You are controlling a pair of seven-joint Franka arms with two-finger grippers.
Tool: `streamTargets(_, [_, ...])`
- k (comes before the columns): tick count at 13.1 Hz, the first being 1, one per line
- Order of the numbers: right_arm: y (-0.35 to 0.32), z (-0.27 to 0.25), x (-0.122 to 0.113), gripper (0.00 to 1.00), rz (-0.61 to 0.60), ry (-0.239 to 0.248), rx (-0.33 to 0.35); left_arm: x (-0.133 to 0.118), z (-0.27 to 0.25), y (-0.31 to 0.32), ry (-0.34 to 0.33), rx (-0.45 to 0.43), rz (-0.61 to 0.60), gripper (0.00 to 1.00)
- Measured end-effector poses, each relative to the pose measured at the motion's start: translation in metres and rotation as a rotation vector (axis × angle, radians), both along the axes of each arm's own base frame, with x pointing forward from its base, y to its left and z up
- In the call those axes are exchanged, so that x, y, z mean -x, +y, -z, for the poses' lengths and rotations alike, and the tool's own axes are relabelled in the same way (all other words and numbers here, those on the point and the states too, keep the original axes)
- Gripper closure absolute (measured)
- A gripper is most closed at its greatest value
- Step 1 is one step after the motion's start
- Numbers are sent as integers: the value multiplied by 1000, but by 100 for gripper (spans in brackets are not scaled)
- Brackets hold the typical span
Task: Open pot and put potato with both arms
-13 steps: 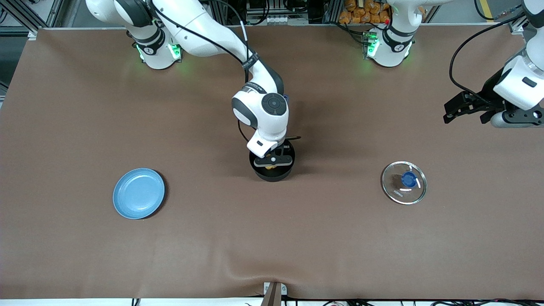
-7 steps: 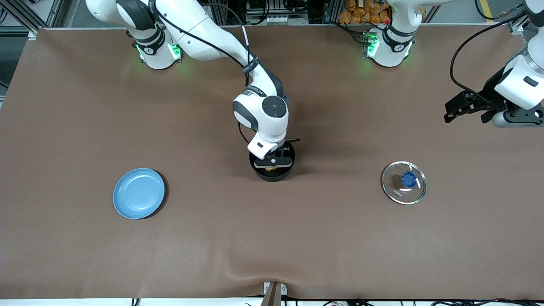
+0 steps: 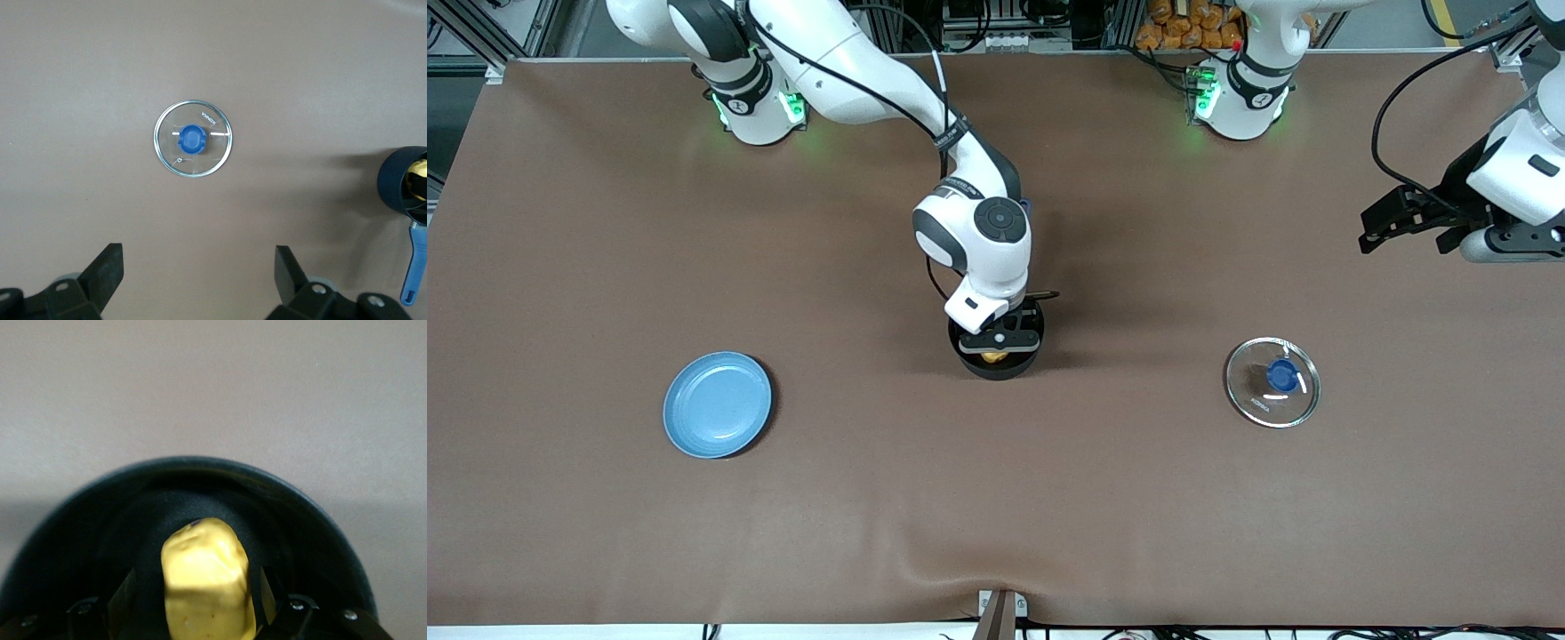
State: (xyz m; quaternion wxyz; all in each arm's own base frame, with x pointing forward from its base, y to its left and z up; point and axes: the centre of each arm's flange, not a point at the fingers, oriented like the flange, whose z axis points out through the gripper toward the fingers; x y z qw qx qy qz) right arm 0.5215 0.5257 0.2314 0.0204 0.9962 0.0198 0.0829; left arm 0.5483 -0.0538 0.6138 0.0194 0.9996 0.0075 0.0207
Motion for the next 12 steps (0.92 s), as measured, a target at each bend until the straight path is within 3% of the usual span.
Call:
streamTargets(6, [-35, -146, -18, 17, 51, -12, 2, 1, -2, 7, 12, -1, -11, 0])
streamTargets(9, [-114, -242, -44, 22, 50, 6, 11, 2, -2, 6, 15, -1, -10, 0])
streamTargets(12, [-208, -322, -60, 20, 48, 13, 19, 3, -2, 6, 25, -2, -10, 0])
